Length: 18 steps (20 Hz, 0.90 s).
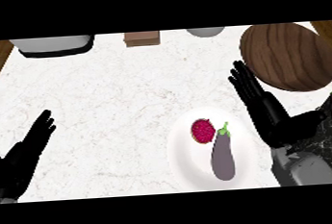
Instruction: Pick the cupcake from the plate and place it in the bowl
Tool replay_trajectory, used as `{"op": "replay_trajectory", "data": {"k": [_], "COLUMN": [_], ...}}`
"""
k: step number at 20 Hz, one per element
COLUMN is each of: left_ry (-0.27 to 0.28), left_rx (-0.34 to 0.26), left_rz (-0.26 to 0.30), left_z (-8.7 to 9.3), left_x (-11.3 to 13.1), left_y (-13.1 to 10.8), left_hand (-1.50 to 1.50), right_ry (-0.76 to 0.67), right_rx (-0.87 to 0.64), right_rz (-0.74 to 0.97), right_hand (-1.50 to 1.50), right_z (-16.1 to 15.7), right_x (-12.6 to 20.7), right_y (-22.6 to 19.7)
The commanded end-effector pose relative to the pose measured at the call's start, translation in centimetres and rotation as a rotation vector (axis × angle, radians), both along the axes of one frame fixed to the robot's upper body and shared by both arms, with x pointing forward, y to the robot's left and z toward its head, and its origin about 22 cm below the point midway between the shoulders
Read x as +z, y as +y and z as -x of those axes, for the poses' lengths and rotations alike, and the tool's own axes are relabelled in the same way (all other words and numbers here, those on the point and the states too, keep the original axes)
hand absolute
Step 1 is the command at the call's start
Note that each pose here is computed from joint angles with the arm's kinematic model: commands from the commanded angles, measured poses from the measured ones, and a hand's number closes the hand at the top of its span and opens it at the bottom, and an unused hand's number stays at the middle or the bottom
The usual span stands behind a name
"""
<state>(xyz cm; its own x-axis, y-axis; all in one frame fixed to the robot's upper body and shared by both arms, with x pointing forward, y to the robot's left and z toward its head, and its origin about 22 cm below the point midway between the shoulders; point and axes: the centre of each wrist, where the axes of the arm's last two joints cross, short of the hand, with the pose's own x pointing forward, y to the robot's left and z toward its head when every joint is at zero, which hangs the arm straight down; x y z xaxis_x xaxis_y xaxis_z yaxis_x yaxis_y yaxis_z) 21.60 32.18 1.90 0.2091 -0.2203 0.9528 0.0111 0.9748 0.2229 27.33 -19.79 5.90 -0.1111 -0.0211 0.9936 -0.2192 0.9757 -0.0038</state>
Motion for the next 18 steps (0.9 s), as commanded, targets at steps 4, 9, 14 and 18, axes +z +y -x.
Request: {"op": "replay_trajectory", "data": {"k": [4,9,14,18], "left_ry": [-0.084,-0.086,-0.107,-0.100], "left_rx": [-0.112,-0.123,-0.230,-0.194], "left_rz": [0.173,0.307,0.338,0.338], "left_z": [-2.2,-1.5,-2.7,-4.2], "left_x": [1.8,0.4,1.1,1.3], "left_y": [-5.3,-7.1,-9.7,-9.9], "left_hand": [0.00,0.00,0.00,0.00], "right_ry": [-0.182,-0.126,-0.344,-0.245], "right_rx": [-0.209,-0.722,-0.532,-0.494], "right_rz": [0.298,0.414,0.585,0.847], "right_hand": [1.50,-1.50,-1.50,-1.50], "right_z": [1.9,3.4,8.4,9.6], "right_x": [0.3,-2.9,-5.7,-7.2], "right_y": [-0.7,-4.6,3.2,2.7]}}
